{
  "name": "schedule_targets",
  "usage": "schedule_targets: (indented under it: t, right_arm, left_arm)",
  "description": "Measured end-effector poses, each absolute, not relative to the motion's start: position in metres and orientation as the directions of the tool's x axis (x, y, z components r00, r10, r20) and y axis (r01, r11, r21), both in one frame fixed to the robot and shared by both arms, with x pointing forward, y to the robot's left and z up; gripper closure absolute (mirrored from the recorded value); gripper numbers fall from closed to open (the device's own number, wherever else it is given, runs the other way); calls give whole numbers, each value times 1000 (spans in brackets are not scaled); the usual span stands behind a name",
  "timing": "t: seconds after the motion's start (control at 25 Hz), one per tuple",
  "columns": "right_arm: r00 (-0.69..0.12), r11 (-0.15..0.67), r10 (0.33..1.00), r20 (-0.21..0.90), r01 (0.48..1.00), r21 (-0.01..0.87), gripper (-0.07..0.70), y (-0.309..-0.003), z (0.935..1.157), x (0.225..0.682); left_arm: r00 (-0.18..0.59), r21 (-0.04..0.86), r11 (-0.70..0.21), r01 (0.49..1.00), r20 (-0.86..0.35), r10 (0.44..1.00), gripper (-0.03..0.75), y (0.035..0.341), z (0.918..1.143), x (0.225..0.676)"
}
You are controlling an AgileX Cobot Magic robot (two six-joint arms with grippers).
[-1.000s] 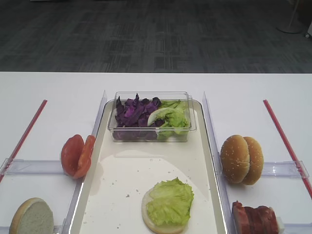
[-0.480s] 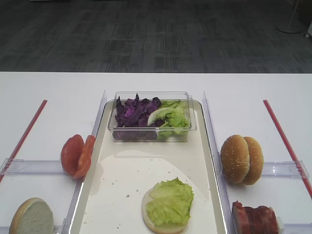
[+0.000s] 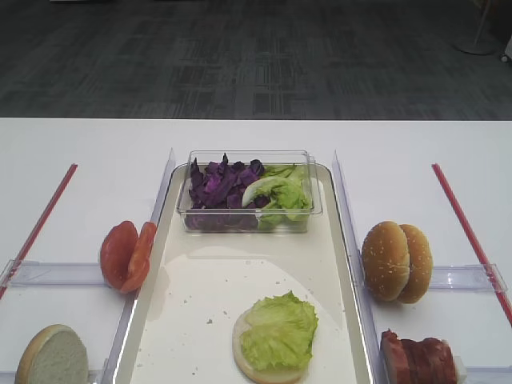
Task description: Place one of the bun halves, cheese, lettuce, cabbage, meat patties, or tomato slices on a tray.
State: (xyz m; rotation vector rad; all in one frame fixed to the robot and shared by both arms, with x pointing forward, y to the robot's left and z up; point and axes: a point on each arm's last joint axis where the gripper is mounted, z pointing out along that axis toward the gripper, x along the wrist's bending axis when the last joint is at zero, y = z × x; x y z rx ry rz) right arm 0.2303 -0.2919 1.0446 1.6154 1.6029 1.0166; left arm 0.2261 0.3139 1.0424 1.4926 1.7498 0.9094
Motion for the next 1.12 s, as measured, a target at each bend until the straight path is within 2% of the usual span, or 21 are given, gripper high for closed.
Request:
schedule_targets:
  t: [1.12]
  right_arm:
    - [-42, -54, 995, 86, 502, 863, 218, -292, 1045, 230]
  left_arm:
    - [-135, 838, 109, 534, -42, 990, 445, 314, 1042, 226]
